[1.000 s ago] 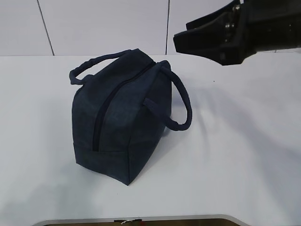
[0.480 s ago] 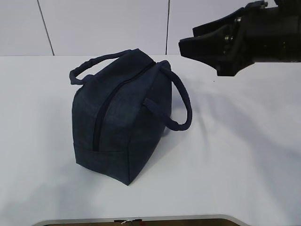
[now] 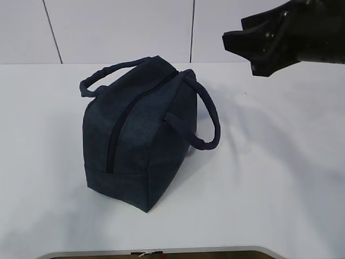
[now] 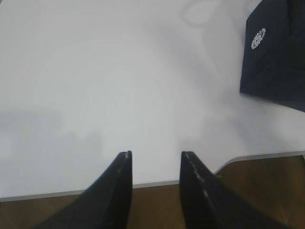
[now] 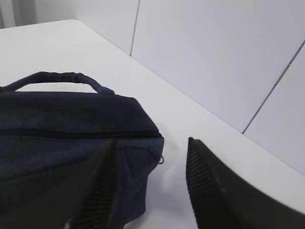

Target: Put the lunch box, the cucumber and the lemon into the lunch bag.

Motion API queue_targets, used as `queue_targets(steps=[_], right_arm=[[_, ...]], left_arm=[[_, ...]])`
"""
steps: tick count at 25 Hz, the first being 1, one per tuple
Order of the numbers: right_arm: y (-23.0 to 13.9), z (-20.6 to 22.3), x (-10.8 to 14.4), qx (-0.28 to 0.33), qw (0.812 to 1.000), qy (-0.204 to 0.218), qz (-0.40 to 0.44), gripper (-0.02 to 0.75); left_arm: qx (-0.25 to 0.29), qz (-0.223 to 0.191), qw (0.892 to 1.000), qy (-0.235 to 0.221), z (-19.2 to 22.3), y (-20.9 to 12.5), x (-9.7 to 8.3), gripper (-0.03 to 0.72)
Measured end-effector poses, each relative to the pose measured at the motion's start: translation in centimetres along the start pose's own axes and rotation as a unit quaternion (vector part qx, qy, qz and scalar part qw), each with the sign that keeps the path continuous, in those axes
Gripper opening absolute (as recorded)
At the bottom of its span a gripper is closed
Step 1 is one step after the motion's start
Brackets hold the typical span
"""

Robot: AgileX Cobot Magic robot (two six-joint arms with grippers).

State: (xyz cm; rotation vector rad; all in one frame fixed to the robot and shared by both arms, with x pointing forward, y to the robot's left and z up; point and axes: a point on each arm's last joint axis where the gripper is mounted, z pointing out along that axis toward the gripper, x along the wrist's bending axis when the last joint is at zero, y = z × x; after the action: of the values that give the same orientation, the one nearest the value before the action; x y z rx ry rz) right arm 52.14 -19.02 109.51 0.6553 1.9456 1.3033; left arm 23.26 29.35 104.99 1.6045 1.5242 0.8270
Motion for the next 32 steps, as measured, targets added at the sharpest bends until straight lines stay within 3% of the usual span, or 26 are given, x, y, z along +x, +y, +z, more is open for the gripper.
queue_targets(steps=[8,14,19,32], right_arm=[[-0.2,0.0,-0.7,0.008,0.999,-0.041,-0.009,0.388],[-0.5,0.2,-0.8,0.052,0.993,-0.099,-0.041,0.388],[-0.5,0.7,1.0,0.092,0.987,-0.09,-0.091,0.388],[-0.3,-1.9,3.0,0.177,0.983,-0.046,-0.033,0.388]], left_arm=[[0.0,0.0,1.0,0.0,0.0,0.0,0.0,0.242],[0.0,0.0,1.0,0.0,0.0,0.0,0.0,0.242],[0.0,0.0,1.0,0.0,0.0,0.0,0.0,0.242],[0.0,0.0,1.0,0.0,0.0,0.0,0.0,0.242]])
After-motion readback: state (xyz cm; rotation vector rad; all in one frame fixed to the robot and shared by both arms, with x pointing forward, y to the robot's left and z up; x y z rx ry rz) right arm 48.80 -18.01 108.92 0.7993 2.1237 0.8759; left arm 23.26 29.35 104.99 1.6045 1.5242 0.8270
